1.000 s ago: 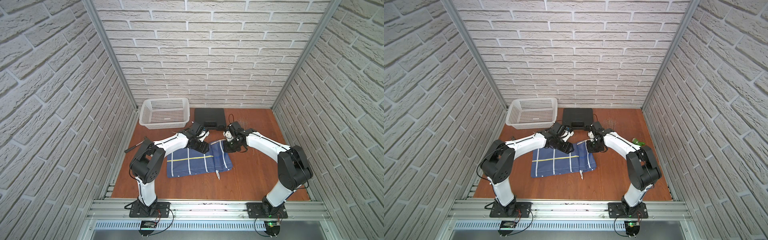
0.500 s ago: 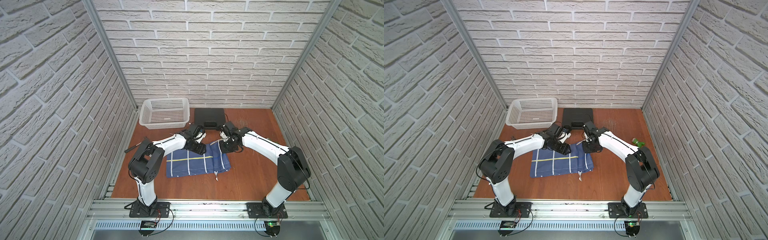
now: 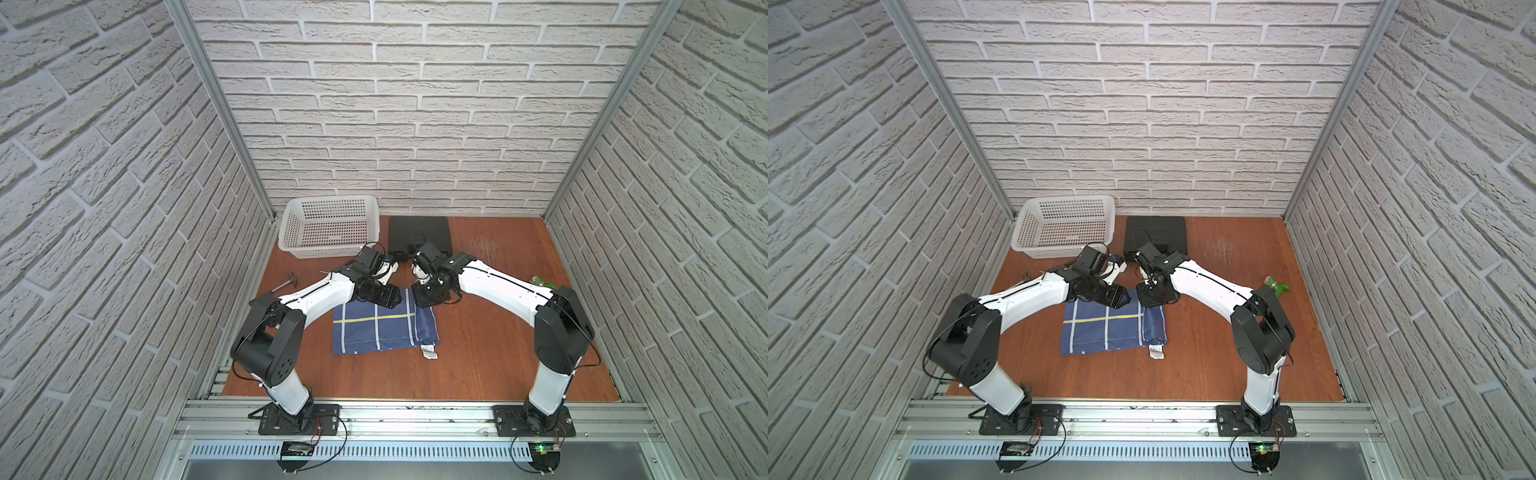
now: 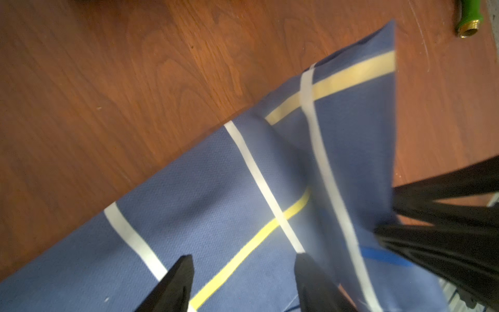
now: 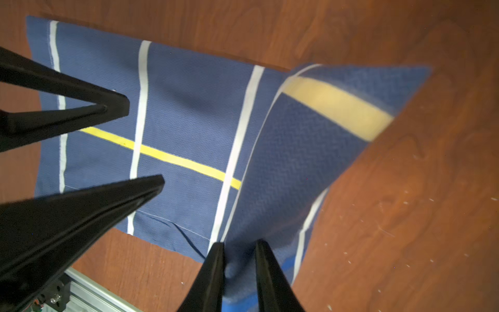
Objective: Roll up the pillowcase
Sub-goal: Roll the pillowcase at the center of the board.
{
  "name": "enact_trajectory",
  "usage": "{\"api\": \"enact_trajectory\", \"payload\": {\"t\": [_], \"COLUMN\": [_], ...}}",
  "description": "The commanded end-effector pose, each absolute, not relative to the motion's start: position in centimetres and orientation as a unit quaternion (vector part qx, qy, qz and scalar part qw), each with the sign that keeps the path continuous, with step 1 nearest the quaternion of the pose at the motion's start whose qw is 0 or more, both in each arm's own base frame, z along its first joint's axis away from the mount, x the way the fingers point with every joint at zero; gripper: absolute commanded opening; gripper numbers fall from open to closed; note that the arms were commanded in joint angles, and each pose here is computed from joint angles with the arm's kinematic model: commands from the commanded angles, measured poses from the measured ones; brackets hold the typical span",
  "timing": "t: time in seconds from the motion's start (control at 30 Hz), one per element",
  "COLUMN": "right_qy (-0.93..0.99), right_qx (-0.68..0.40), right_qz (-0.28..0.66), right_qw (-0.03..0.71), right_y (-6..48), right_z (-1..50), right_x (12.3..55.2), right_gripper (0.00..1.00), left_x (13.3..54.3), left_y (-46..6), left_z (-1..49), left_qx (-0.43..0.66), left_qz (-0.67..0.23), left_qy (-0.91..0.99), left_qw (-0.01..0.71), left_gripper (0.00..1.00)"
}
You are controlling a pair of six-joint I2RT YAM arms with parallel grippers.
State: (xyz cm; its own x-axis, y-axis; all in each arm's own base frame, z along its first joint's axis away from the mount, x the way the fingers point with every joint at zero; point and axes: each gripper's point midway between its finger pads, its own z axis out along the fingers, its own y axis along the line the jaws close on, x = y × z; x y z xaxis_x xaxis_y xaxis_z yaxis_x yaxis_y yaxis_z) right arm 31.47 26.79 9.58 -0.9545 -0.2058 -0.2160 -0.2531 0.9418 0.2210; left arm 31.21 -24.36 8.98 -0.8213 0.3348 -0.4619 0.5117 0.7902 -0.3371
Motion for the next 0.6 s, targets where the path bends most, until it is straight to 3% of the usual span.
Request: {"api": "enact_trajectory", "payload": {"t": [0.0,0.33,0.57], "right_qy": [0.974,0.955,0.940], "right_qx": [-0.115,-0.123,-0.124], "right_qz": [0.170,0.262,0.301], "right_qw": [0.092,0.066,0.107], "right_y": [29.7,35.0,33.9], "right_z": [9.5,7.9,13.3], "right_x": [31.8,32.9,33.7], "right_gripper": [0.25,0.28,0.37], "left_x": [30.4,27.8,26.4], "left_y": [-23.7,-22.2,-23.9], "left_z": [10.0,12.0,11.9], "left_qx": [0.216,0.181,0.193], "left_qz": [-0.238,-0.254,-0.281], "left_qy": [0.926,0.926,0.916], "left_qw": [0.197,0.214,0.210], "left_gripper": [0.64,0.68,0.70]}}
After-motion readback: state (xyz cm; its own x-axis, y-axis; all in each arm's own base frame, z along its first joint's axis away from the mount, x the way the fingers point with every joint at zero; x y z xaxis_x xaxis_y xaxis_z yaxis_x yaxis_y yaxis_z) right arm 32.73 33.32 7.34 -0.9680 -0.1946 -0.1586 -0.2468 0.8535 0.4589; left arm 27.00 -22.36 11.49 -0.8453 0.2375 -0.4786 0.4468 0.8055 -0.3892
